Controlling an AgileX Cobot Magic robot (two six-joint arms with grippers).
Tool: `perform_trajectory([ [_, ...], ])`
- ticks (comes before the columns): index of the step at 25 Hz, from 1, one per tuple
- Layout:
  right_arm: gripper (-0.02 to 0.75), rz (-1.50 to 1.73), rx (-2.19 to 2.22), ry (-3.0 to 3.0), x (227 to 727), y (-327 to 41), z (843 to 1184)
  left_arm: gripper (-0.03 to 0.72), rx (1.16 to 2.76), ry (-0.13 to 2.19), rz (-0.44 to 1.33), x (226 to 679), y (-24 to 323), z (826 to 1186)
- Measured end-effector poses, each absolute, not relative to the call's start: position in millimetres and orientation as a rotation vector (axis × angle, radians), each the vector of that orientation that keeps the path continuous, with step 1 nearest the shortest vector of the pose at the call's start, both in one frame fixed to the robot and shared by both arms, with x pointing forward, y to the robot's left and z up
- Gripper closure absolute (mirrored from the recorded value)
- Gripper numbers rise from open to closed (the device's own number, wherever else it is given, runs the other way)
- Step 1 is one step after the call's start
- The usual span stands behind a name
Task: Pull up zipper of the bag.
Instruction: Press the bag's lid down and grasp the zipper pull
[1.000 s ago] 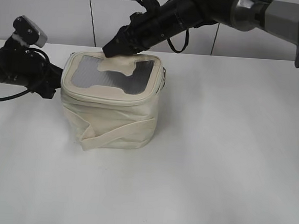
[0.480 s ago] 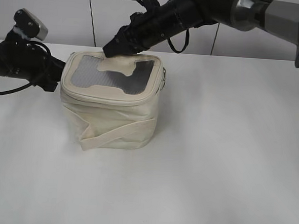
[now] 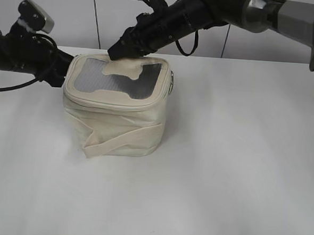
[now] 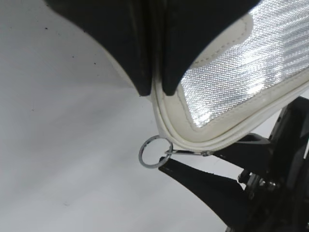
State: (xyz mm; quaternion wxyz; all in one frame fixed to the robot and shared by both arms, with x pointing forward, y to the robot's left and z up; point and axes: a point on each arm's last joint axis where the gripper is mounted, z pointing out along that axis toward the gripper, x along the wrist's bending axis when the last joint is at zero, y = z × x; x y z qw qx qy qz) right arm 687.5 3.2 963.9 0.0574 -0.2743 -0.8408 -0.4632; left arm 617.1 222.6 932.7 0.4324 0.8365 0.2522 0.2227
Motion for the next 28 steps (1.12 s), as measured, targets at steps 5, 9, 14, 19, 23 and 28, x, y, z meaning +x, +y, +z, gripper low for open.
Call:
perform_trajectory([
  [5, 0.696, -1.404, -0.833, -2.548, 687, 3, 964, 0.460, 2.079, 0.621, 0.561, 619, 220, 935],
  [9, 0.696, -1.404, -0.834, -2.547, 687, 3, 964, 0.460, 2.094, 0.639, 0.567, 619, 222, 932],
  [14, 0.696, -1.404, -0.834, -2.547, 687, 3, 964, 0.455, 2.122, 0.670, 0.580, 620, 224, 926],
  [19, 0.696, -1.404, -0.834, -2.547, 687, 3, 964, 0.445, 2.144, 0.695, 0.598, 621, 226, 924],
  [23, 0.696, -1.403, -0.835, -2.546, 687, 3, 964, 0.413, 2.114, 0.659, 0.566, 619, 222, 926],
  [28, 0.696, -1.403, -0.835, -2.546, 687, 3, 964, 0.371, 2.106, 0.657, 0.561, 619, 222, 927],
])
